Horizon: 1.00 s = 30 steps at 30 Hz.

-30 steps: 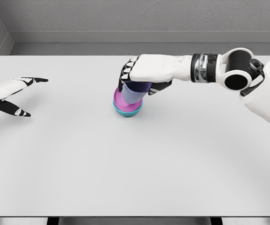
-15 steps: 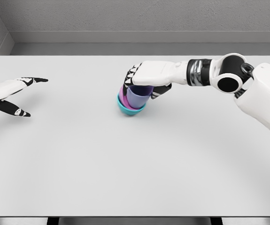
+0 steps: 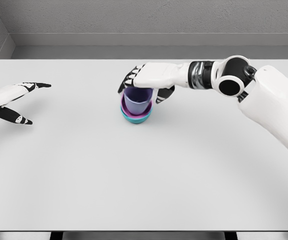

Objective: Stacking bowl and cup with both arms

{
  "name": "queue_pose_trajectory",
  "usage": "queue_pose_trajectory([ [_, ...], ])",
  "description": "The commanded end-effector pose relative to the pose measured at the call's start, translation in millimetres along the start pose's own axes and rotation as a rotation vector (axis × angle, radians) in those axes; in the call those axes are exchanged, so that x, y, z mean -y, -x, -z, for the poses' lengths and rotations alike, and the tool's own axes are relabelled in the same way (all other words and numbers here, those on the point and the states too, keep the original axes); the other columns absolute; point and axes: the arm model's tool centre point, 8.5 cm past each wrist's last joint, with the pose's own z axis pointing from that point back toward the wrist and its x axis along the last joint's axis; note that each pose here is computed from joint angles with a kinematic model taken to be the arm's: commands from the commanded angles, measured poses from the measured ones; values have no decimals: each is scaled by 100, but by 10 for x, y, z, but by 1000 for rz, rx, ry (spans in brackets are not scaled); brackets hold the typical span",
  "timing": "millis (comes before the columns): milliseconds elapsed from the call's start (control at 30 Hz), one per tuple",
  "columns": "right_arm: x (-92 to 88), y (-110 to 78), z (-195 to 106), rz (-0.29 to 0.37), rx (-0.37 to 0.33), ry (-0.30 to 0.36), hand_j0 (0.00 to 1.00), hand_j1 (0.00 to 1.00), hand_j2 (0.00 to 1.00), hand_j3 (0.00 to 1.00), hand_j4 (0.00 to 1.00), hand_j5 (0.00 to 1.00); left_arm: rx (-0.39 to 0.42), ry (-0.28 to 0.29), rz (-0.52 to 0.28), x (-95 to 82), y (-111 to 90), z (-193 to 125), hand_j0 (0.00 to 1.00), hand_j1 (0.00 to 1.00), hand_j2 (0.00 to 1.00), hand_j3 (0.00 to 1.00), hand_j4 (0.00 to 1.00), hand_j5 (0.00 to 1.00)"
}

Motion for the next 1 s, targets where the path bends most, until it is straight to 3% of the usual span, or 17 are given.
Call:
queue_pose_trajectory([
  [0,10,1,-4,4,-3,4,100,100,100,100,100,100,0,-5,-5,-9,1,-4,100,100,100,100,100,100],
  [333,113,-12,-49,-11,2,31,100,100,100,100,100,100,1,-10,-12,-21,8,-25,100,100,100,100,100,100],
  [400,162,-91,-88,-38,18,41,100,100,100,100,100,100,0,-10,-13,-22,14,-37,100,100,100,100,100,100],
  [467,422,-113,-374,-80,3,135,100,100,100,100,100,100,0,-10,-11,-28,12,-40,100,100,100,100,100,100],
  [633,486,3,-1304,-152,-102,245,100,100,100,100,100,100,-7,-4,2,-54,20,-81,100,100,100,100,100,100],
  [733,184,101,-1776,-177,-126,241,100,100,100,100,100,100,-8,-7,2,-73,22,-85,100,100,100,100,100,100],
  [900,-485,330,-2575,-8,-321,238,100,100,100,100,100,100,-7,-6,2,-68,20,-85,100,100,100,100,100,100],
  [967,-600,426,-2686,33,-362,238,100,100,100,100,100,100,-6,-6,3,-70,15,-83,100,100,100,100,100,100],
])
